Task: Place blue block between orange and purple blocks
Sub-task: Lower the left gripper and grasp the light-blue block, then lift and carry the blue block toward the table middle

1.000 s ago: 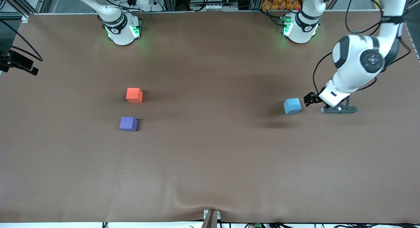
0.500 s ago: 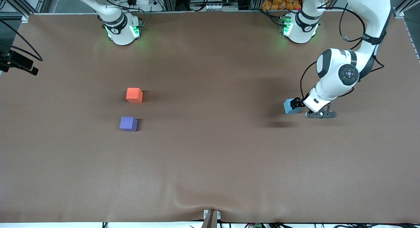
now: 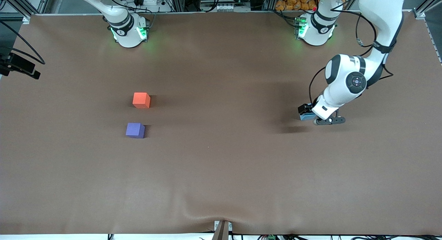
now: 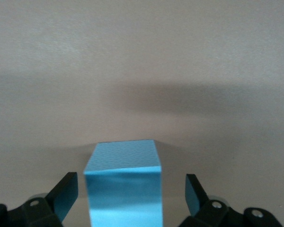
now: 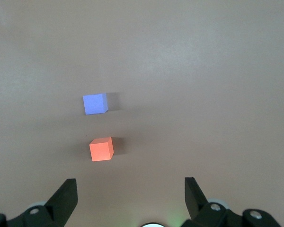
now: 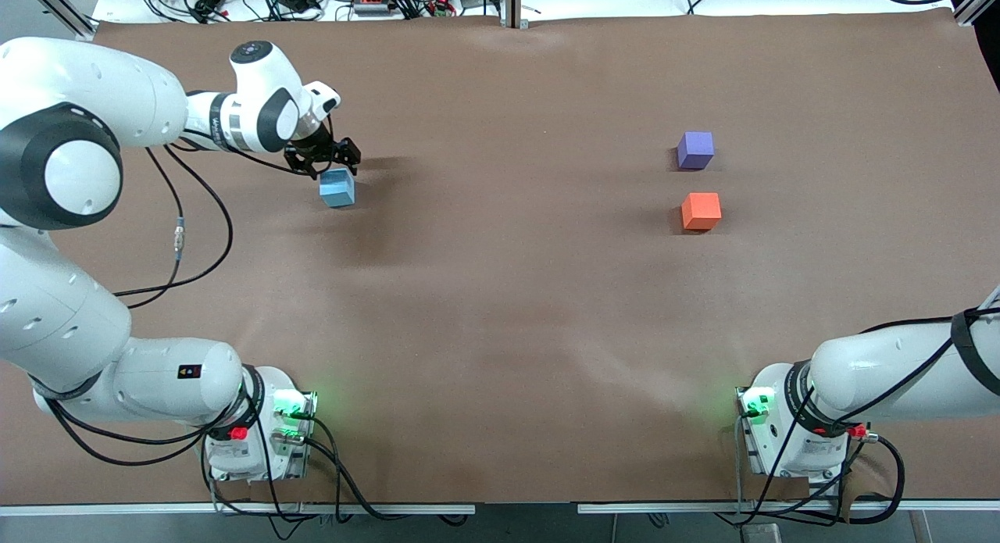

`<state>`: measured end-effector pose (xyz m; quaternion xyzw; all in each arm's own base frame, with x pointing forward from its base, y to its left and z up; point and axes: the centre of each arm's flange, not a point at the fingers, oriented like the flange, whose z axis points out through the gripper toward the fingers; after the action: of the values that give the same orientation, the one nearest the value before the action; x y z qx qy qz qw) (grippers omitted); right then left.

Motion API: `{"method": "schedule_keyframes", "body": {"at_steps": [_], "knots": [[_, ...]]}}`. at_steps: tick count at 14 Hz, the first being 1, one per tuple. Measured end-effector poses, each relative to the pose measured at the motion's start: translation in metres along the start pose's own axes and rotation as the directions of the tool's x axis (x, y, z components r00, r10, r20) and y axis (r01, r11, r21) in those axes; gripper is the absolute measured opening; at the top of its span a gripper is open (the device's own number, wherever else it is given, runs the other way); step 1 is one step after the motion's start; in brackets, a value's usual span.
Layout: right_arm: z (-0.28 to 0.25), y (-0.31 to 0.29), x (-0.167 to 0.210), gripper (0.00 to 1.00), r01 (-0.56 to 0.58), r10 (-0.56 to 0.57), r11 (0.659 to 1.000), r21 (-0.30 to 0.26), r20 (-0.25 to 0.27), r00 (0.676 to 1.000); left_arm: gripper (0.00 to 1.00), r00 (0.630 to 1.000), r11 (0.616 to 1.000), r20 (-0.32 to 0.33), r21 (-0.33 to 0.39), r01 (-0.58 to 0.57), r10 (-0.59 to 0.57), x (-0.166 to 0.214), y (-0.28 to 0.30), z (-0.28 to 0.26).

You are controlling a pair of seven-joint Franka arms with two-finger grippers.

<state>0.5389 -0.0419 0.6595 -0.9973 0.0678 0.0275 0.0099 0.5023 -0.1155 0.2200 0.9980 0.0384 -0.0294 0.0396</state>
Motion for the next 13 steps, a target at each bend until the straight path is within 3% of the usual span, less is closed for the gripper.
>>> {"method": "schedule_keyframes", "body": {"at_steps": [7, 10, 13], "knots": [[0.000, 0.000, 0.000, 1.00, 0.000, 0.000, 1.000, 0.000, 0.000, 1.000, 0.96, 1.000, 1.000, 0.023, -0.004, 0.014, -0.014, -0.003, -0.002, 0.023], [0.000, 0.000, 0.000, 1.00, 0.000, 0.000, 1.000, 0.000, 0.000, 1.000, 0.64, 1.000, 1.000, 0.025, -0.004, 0.015, -0.015, -0.004, -0.003, 0.023], [0.000, 0.000, 0.000, 1.00, 0.000, 0.000, 1.000, 0.000, 0.000, 1.000, 0.61, 1.000, 1.000, 0.021, -0.009, -0.005, 0.005, -0.005, 0.008, 0.020]]}}
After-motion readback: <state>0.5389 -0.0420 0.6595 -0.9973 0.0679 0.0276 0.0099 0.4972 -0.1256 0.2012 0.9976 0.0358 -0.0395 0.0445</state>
